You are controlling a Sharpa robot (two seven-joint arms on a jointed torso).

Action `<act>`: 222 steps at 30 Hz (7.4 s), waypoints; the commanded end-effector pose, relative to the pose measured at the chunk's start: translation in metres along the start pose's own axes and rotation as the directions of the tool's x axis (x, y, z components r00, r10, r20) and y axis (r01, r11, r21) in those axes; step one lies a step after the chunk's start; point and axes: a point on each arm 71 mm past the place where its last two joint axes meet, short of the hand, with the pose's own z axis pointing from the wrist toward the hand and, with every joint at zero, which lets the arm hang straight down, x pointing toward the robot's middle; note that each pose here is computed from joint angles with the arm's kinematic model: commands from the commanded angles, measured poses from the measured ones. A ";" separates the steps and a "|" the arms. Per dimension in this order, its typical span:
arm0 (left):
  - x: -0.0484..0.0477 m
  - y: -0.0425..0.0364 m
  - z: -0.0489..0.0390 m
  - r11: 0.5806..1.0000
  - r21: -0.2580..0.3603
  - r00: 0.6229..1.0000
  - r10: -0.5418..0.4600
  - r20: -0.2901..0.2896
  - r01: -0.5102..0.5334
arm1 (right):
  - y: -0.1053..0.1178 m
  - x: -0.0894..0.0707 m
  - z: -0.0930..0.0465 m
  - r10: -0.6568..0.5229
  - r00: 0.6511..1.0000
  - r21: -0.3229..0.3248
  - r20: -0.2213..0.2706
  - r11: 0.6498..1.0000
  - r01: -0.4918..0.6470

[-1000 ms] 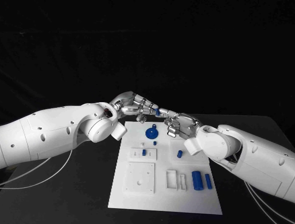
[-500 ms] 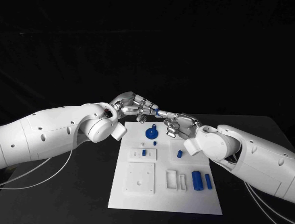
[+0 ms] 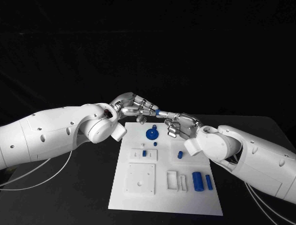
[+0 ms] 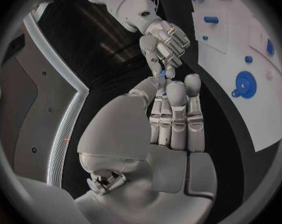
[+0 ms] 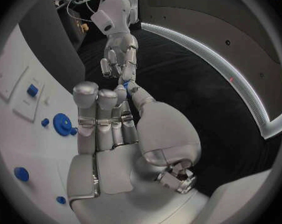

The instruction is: Assemble the parts on the task board

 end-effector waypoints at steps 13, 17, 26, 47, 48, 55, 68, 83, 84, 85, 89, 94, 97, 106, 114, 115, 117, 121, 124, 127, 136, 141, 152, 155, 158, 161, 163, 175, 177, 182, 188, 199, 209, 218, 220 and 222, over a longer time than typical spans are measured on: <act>0.0013 -0.0009 0.0000 1.000 0.004 1.000 -0.007 -0.011 0.007 | 0.002 0.001 0.000 -0.032 0.999 -0.030 -0.010 0.999 0.031; -0.0006 -0.0007 -0.0003 1.000 0.004 1.000 -0.014 0.006 0.014 | 0.002 0.000 -0.001 -0.043 0.999 -0.029 -0.009 0.999 0.043; -0.0121 0.0056 -0.0033 0.999 -0.030 0.999 -0.029 0.026 0.030 | 0.002 -0.005 -0.005 -0.059 0.998 -0.028 -0.002 0.998 0.059; -0.0010 0.0168 -0.0055 0.983 -0.183 0.959 -0.039 -0.279 -0.014 | -0.013 -0.008 -0.031 -0.177 0.979 0.069 -0.100 0.980 0.184; 0.0001 0.0167 -0.0055 0.983 -0.183 0.957 -0.038 -0.286 -0.016 | -0.014 -0.008 -0.032 -0.178 0.979 0.072 -0.103 0.980 0.186; 0.0124 0.0169 -0.0064 0.982 -0.183 0.937 -0.031 -0.347 -0.036 | -0.018 -0.004 -0.037 -0.184 0.975 0.102 -0.122 0.975 0.197; 0.0205 0.0154 -0.0049 0.984 -0.160 0.931 0.015 -0.364 -0.078 | -0.024 -0.003 -0.041 -0.180 0.975 0.127 -0.130 0.972 0.196; 0.0234 0.0171 -0.0054 0.977 -0.152 0.919 0.079 -0.386 -0.148 | -0.026 -0.001 -0.042 -0.167 0.976 0.128 -0.137 0.974 0.185; 0.0237 0.0172 -0.0055 0.977 -0.151 0.918 0.081 -0.389 -0.151 | -0.026 -0.001 -0.042 -0.167 0.976 0.127 -0.137 0.975 0.184; 0.0242 0.0172 -0.0056 0.976 -0.151 0.916 0.085 -0.392 -0.155 | -0.026 -0.001 -0.042 -0.167 0.976 0.127 -0.137 0.975 0.184; 0.0259 0.0174 -0.0060 0.973 -0.149 0.910 0.101 -0.403 -0.174 | -0.026 -0.001 -0.042 -0.165 0.977 0.123 -0.138 0.976 0.182; 0.0274 0.0174 -0.0064 0.972 -0.148 0.904 0.107 -0.414 -0.182 | -0.026 -0.001 -0.042 -0.164 0.977 0.121 -0.138 0.976 0.181; 0.0280 0.0172 -0.0066 0.973 -0.144 0.902 0.107 -0.418 -0.183 | -0.026 -0.001 -0.041 -0.163 0.977 0.121 -0.138 0.976 0.180; 0.0293 0.0157 -0.0060 0.976 -0.129 0.902 0.107 -0.418 -0.175 | -0.027 -0.001 -0.041 -0.163 0.976 0.119 -0.142 0.976 0.180; 0.0291 0.0150 -0.0055 0.978 -0.122 0.905 0.104 -0.412 -0.168 | -0.027 -0.001 -0.041 -0.162 0.975 0.121 -0.149 0.976 0.181; 0.0291 0.0149 -0.0054 0.978 -0.121 0.906 0.104 -0.410 -0.167 | -0.027 -0.001 -0.041 -0.162 0.975 0.121 -0.150 0.976 0.181; 0.0290 0.0148 -0.0052 0.979 -0.120 0.907 0.104 -0.409 -0.166 | -0.027 -0.001 -0.041 -0.162 0.975 0.122 -0.151 0.976 0.181; 0.0290 0.0146 -0.0049 0.979 -0.118 0.908 0.103 -0.406 -0.164 | -0.027 -0.001 -0.041 -0.163 0.975 0.124 -0.150 0.976 0.182; 0.0294 0.0146 -0.0048 0.979 -0.120 0.907 0.100 -0.409 -0.162 | -0.027 -0.001 -0.041 -0.163 0.975 0.124 -0.150 0.975 0.182; 0.0299 0.0145 -0.0048 0.980 -0.121 0.906 0.097 -0.413 -0.160 | -0.027 -0.001 -0.041 -0.163 0.975 0.124 -0.150 0.975 0.182; 0.0329 0.0132 -0.0046 0.984 -0.122 0.903 0.062 -0.426 -0.126 | -0.028 -0.001 -0.040 -0.164 0.976 0.125 -0.143 0.975 0.182; 0.0341 0.0130 -0.0045 0.988 -0.127 0.899 0.027 -0.438 -0.092 | -0.028 -0.001 -0.039 -0.165 0.976 0.125 -0.141 0.975 0.182; 0.0374 0.0138 -0.0035 0.989 -0.134 0.892 -0.006 -0.452 -0.062 | -0.028 -0.003 -0.039 -0.167 0.978 0.128 -0.125 0.975 0.183; 0.0377 0.0138 -0.0031 0.989 -0.133 0.895 -0.007 -0.446 -0.059 | -0.028 -0.004 -0.039 -0.166 0.979 0.133 -0.115 0.974 0.181; 0.0379 0.0139 -0.0027 0.989 -0.134 0.901 -0.001 -0.434 -0.064 | -0.028 -0.006 -0.039 -0.165 0.981 0.138 -0.101 0.974 0.178; 0.0391 0.0140 -0.0024 0.988 -0.134 0.905 0.015 -0.424 -0.079 | -0.028 -0.008 -0.039 -0.163 0.983 0.142 -0.088 0.974 0.175; 0.0403 0.0143 -0.0024 0.986 -0.134 0.908 0.031 -0.418 -0.095 | -0.028 -0.010 -0.039 -0.163 0.983 0.145 -0.081 0.974 0.173; 0.0381 0.0172 -0.0013 0.976 -0.147 0.930 0.100 -0.354 -0.161 | -0.027 -0.019 -0.041 -0.161 0.987 0.134 -0.018 0.978 0.162; 0.0371 0.0176 -0.0012 0.974 -0.150 0.933 0.107 -0.345 -0.167 | -0.026 -0.021 -0.042 -0.162 0.987 0.130 -0.003 0.978 0.161; 0.0331 0.0196 -0.0012 0.967 -0.164 0.938 0.135 -0.319 -0.195 | -0.024 -0.031 -0.046 -0.172 0.984 0.120 0.043 0.979 0.165; 0.0261 0.0244 -0.0019 0.950 -0.198 0.935 0.172 -0.311 -0.240 | -0.012 -0.043 -0.053 -0.193 0.976 0.082 0.098 0.979 0.185; -0.0009 0.0264 -0.0020 0.808 -0.403 0.868 0.247 -0.431 -0.430 | 0.048 -0.075 -0.067 -0.296 0.924 -0.040 0.242 0.948 0.315; -0.0211 0.0272 0.0026 0.658 -0.480 0.783 0.290 -0.550 -0.581 | 0.093 -0.107 -0.073 -0.367 0.857 -0.089 0.360 0.901 0.424; -0.0188 0.0311 0.0168 0.552 -0.487 0.721 0.366 -0.588 -0.677 | 0.112 -0.125 -0.072 -0.397 0.810 -0.098 0.432 0.872 0.480; -0.0177 0.0299 0.0210 0.536 -0.481 0.711 0.402 -0.577 -0.694 | 0.115 -0.127 -0.072 -0.402 0.804 -0.099 0.439 0.868 0.487; -0.0162 0.0296 0.0234 0.530 -0.474 0.703 0.425 -0.570 -0.704 | 0.116 -0.126 -0.071 -0.405 0.802 -0.100 0.439 0.866 0.491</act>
